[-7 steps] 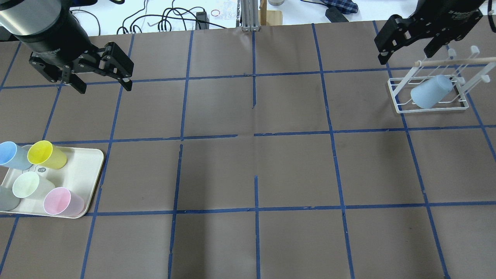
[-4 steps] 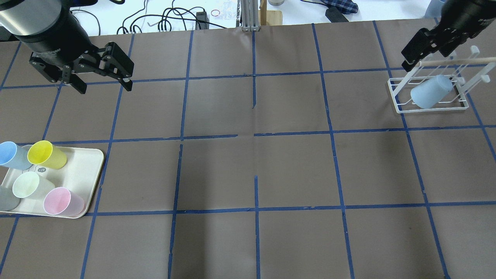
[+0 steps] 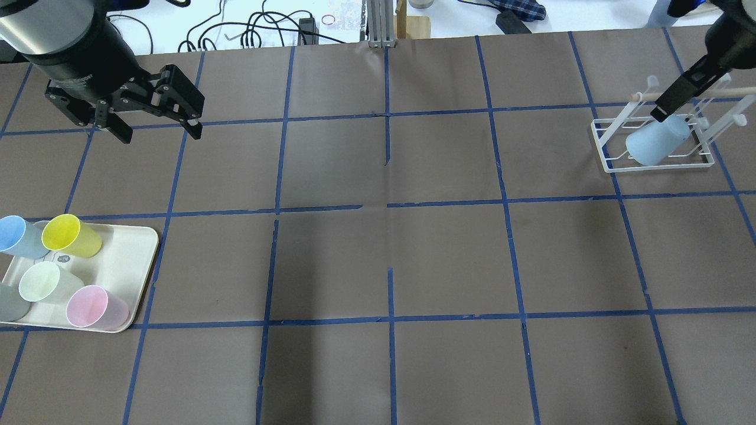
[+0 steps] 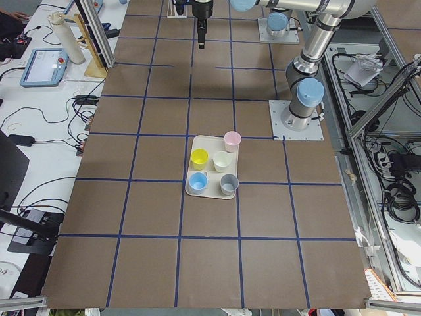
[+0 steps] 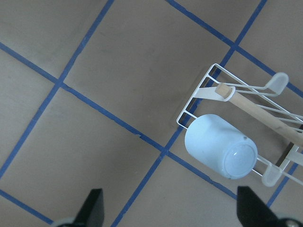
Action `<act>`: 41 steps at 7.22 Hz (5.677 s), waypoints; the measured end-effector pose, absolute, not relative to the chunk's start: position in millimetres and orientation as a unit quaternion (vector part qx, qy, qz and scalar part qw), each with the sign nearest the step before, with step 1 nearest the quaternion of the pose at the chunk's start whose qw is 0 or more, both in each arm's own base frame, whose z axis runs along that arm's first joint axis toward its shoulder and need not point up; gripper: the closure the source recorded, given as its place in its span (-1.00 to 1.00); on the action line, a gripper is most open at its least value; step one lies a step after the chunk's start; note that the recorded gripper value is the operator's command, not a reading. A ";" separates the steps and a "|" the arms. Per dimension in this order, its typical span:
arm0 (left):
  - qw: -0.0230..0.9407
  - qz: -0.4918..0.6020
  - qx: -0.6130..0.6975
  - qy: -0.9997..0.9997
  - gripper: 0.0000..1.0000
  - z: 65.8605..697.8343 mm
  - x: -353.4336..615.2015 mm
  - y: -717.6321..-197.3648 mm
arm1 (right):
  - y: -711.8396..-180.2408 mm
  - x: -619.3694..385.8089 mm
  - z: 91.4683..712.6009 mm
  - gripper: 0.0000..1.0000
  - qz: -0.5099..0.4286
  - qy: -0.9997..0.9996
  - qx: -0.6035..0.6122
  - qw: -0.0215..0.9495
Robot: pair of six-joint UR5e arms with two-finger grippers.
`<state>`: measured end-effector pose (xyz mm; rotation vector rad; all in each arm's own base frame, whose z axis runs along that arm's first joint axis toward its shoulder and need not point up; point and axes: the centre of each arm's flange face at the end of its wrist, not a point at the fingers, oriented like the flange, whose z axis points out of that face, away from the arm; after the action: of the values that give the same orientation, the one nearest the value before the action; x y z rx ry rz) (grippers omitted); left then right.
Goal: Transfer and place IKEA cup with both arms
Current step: 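Lower the right gripper and close it on the light blue cup, then lift the light blue cup off the rack with the right gripper, then carry the cup toward the center while the left gripper reaches toward it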
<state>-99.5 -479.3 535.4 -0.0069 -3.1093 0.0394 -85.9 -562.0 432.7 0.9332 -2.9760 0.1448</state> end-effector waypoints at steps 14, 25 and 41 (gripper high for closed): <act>0.016 0.010 -0.002 -1.000 -1.00 532.1 -99.4 -480.3 | -612.2 -164.5 304.3 -0.91 0.062 -0.949 0.308 -0.026; 0.016 0.010 -0.002 -1.000 -1.00 532.5 -99.4 -480.2 | -611.1 -163.1 342.1 -0.11 0.067 -0.951 0.303 -0.015; 0.593 -0.135 0.200 -0.768 -1.00 374.2 -130.8 -456.4 | -466.6 20.0 466.4 0.04 -0.068 -0.823 -0.030 -0.563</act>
<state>-130.8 -456.4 374.2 0.4655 -1.7862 -0.3133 20.0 -466.6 466.4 -0.1565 -4.3206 -0.3594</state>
